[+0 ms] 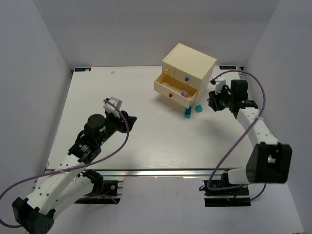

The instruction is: Sort the legos into containers by color

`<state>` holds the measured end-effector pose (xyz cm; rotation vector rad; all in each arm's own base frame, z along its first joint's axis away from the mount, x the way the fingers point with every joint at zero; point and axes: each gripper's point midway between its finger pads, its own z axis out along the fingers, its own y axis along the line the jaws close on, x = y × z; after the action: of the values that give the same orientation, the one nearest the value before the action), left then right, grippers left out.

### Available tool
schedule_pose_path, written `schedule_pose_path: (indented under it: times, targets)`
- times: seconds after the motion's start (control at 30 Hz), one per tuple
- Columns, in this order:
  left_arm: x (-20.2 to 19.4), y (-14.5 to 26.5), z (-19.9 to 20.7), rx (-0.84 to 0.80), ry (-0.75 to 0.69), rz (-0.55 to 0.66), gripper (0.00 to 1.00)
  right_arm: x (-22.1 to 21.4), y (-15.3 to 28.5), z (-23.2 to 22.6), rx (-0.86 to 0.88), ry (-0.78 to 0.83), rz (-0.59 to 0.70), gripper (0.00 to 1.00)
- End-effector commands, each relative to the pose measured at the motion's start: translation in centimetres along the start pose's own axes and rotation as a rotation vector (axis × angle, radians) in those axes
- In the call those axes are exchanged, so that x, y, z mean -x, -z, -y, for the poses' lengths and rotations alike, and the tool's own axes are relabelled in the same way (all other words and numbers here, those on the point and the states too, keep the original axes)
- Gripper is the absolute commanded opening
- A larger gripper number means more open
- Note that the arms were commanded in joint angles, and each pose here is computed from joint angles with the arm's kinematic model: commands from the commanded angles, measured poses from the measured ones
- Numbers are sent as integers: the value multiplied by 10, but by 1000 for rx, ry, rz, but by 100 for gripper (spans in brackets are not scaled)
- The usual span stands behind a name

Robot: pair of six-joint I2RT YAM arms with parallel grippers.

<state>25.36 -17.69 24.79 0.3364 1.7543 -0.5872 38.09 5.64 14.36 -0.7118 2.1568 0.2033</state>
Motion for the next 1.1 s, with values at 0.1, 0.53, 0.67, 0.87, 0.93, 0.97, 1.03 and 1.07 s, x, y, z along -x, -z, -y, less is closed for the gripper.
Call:
schedule_pose_path:
  times: [0.1,0.53,0.67,0.87,0.93,0.97,1.03,1.07]
  targets:
    - [5,0,7,-34,-7,10,58,91,30,-70,223,214,225,3]
    - [-3,-4,5,-26,-9,-12,59,146,-36,-72,39,96,127,15]
    - [-5,-8,10,-58,5,-18,59,147,-43,-69,16,94,112,43]
    - [-14,-33,42,-234,133,-47,59,147,-44,-82,96,85,113,89]
    - [-14,-43,47,-253,171,-60,57,157,-32,-92,155,80,150,89]
    - [-5,-49,50,-262,214,-37,57,162,-27,-97,181,83,167,89]
    - [-19,-64,49,-253,267,-80,55,182,-2,-111,262,99,237,89]
    - [-1,-72,52,-262,305,-11,52,188,8,-116,298,105,260,89]
